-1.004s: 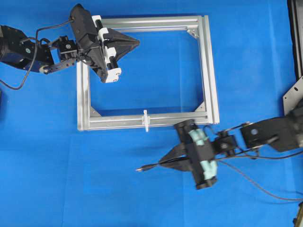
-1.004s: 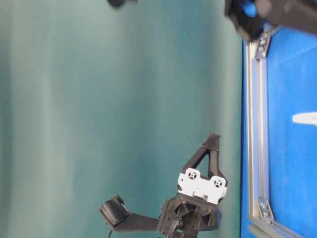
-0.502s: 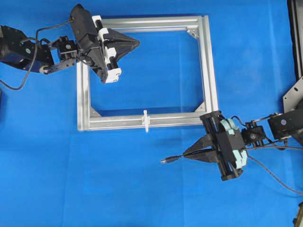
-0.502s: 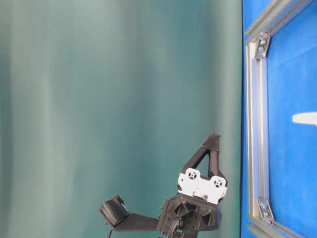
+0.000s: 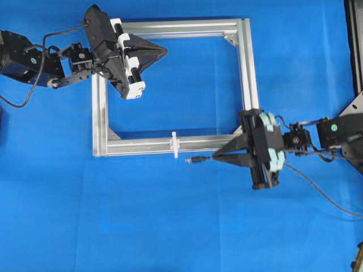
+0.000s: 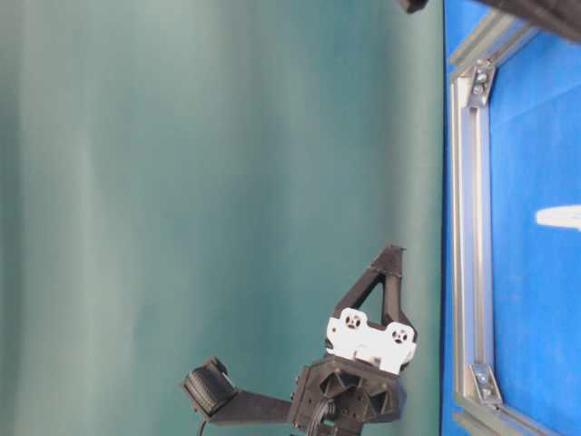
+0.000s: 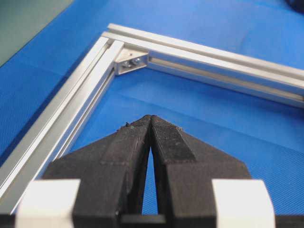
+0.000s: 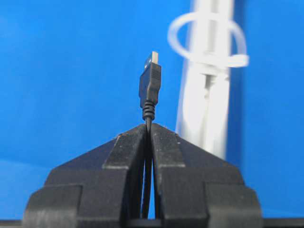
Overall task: Insert the wire through the string loop located in the center.
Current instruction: 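Lift the cable and carry the plug toward the white zip-tie loop, then push the USB plug leftward through the white zip-tie loop, then move the open left gripper toward the plug emerging from the loop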
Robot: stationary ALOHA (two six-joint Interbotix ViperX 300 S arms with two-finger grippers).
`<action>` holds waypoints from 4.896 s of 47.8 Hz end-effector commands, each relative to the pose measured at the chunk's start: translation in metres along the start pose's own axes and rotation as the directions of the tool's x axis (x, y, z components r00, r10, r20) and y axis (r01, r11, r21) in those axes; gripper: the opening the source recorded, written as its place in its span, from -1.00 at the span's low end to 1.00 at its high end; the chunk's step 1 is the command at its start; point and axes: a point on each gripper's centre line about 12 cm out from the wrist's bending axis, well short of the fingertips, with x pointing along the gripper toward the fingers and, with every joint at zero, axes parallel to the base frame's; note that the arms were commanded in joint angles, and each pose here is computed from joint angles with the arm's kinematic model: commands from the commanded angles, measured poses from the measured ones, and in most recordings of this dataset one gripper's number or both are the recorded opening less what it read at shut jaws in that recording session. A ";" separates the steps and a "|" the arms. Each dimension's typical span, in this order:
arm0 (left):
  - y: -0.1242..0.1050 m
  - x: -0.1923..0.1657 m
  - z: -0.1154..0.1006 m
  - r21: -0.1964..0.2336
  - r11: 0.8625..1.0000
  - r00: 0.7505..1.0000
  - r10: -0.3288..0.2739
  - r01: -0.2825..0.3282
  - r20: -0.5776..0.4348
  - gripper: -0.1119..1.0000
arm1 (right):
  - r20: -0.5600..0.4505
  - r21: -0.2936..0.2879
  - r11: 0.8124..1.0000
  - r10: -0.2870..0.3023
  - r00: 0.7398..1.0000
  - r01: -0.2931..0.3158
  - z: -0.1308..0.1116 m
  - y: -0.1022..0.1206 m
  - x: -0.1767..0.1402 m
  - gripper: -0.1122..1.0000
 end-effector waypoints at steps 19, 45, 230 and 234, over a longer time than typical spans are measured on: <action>-0.002 -0.001 0.013 -0.003 1.000 0.999 -0.007 0.007 0.040 -0.80 | 0.048 0.021 0.998 -0.061 0.997 0.060 0.009 -0.021 -0.002 -0.83; -0.001 -0.001 0.013 -0.004 1.000 0.999 -0.005 0.005 0.040 -0.80 | 0.049 0.021 0.998 -0.061 0.997 0.060 0.010 -0.021 -0.001 -0.83; -0.148 -0.048 -0.009 -0.042 0.918 0.919 -0.394 0.393 -0.015 -0.80 | 0.061 0.011 0.999 -0.049 0.997 0.048 0.042 -0.019 0.059 -0.83; -0.149 -0.048 -0.010 -0.041 0.917 0.917 -0.398 0.397 -0.018 -0.80 | 0.061 0.012 0.999 -0.050 0.997 0.049 0.042 -0.019 0.059 -0.83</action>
